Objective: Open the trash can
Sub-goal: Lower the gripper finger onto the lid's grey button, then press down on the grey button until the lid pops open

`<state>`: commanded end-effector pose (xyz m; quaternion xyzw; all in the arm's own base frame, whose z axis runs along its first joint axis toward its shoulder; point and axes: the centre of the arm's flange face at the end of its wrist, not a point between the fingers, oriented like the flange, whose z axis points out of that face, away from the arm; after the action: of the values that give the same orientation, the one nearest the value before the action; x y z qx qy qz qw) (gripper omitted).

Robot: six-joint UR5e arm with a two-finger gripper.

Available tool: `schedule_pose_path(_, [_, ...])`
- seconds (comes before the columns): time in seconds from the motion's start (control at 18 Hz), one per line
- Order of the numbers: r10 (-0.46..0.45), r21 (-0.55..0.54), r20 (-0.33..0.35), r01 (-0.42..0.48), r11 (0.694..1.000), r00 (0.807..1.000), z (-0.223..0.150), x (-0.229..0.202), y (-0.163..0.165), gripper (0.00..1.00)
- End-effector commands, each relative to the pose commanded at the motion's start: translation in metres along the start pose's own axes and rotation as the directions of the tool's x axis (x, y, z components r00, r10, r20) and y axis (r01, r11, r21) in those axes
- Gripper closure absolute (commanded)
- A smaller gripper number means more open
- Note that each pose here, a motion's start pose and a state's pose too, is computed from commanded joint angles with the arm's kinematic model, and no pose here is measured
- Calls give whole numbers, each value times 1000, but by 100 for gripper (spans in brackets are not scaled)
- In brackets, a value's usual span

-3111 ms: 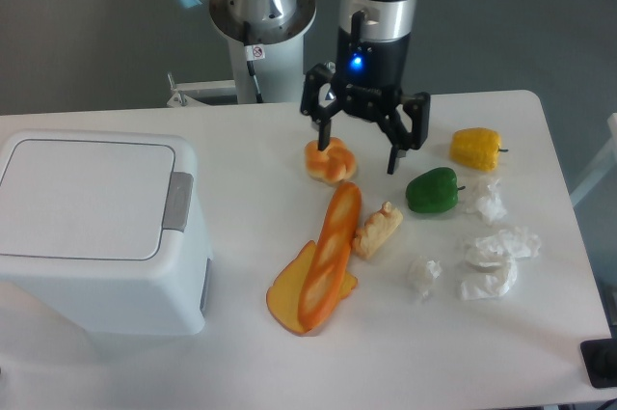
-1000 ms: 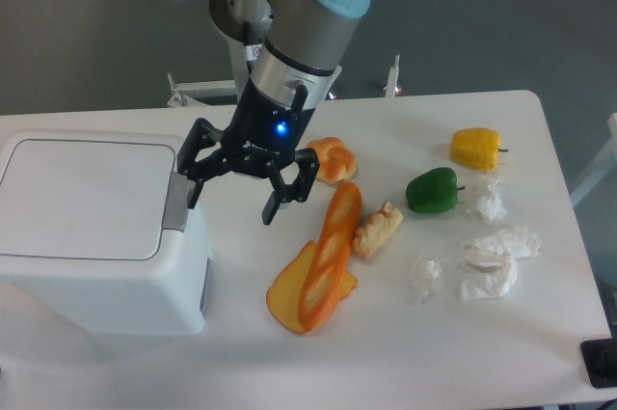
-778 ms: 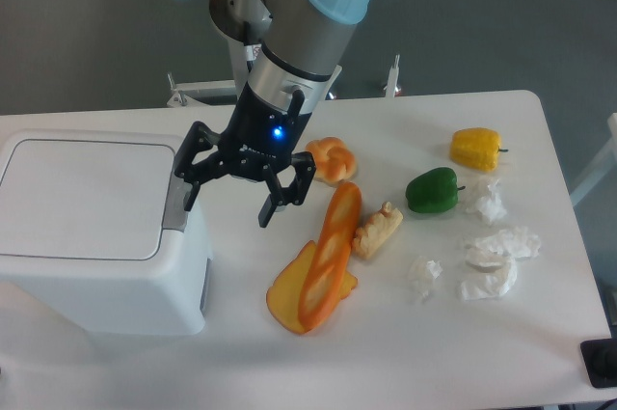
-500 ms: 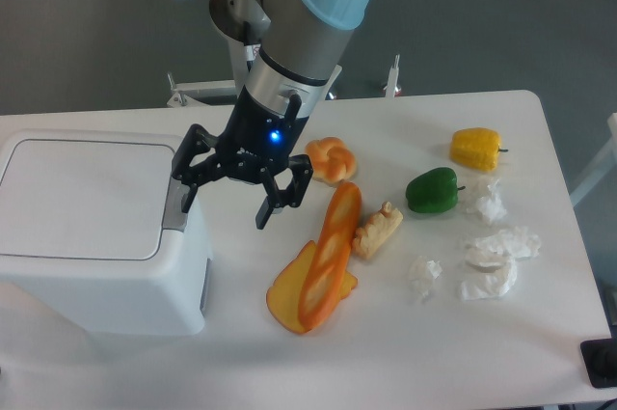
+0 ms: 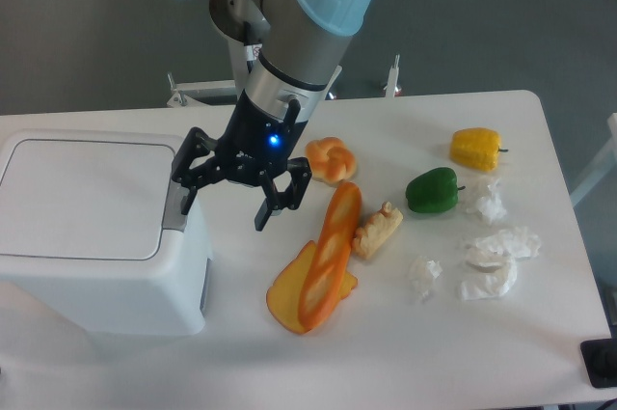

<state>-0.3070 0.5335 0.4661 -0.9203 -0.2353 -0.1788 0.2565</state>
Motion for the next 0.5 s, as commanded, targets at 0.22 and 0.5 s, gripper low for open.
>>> schedule_pose_path(0.22, [-1, -1, -2, 1, 1000, 1000, 1, 0, 0, 0])
schedule_pose_path(0.5, [-2, -5, -3, 2, 1000, 1000, 3, -2, 0, 0])
